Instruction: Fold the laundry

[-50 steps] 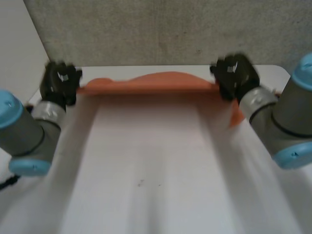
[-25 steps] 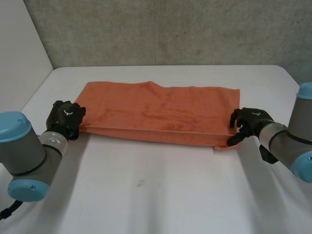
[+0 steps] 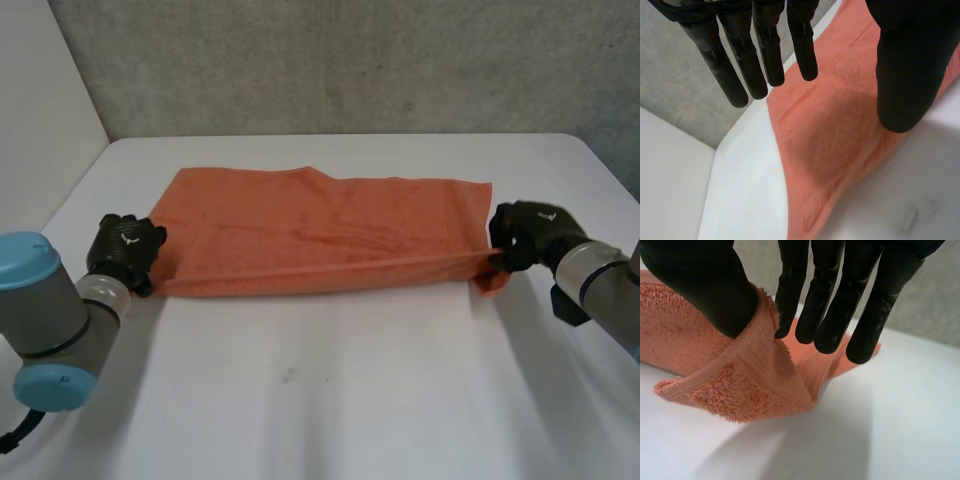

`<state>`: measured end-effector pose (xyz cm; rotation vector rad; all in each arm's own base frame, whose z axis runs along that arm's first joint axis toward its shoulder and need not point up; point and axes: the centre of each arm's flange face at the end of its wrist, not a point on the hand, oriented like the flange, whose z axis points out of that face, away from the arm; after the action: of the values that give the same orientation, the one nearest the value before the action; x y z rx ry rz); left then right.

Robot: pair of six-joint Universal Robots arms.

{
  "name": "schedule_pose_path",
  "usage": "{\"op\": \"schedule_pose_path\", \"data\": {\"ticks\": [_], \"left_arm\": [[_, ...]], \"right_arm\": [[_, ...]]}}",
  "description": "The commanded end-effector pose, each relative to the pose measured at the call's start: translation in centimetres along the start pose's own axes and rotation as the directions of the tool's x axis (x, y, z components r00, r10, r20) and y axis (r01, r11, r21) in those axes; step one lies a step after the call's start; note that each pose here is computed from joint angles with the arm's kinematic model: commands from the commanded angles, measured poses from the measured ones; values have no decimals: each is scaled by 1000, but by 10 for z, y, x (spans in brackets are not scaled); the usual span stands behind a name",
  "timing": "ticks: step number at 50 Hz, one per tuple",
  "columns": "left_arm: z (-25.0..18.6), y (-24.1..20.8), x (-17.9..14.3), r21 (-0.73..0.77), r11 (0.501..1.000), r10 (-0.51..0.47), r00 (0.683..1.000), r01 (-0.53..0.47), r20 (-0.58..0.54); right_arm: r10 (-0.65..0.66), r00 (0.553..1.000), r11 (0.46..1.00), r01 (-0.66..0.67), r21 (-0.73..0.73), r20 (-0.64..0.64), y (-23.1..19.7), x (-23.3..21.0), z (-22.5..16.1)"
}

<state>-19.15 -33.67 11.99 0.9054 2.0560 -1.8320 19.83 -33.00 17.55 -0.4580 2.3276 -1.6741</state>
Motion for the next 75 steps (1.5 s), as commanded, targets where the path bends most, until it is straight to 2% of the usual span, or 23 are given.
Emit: {"op": "schedule_pose_path", "data": {"ticks": [1, 6, 20, 75], "left_arm": [[5, 10, -7, -20, 1000, -11, 1000, 10, -3], [2, 12, -3, -25, 1000, -17, 999, 16, -46], [-3, 12, 4, -34, 999, -36, 992, 33, -119], [28, 19, -2, -22, 999, -35, 993, 33, -111]], "right_arm": [[-121, 991, 992, 123, 23, -57, -7, 14, -3], [-160, 985, 987, 161, 11, -57, -3, 15, -3], [-166, 985, 986, 166, 3, -49, 0, 13, -2], [-168, 984, 986, 169, 6, -50, -1, 15, -1]]}}
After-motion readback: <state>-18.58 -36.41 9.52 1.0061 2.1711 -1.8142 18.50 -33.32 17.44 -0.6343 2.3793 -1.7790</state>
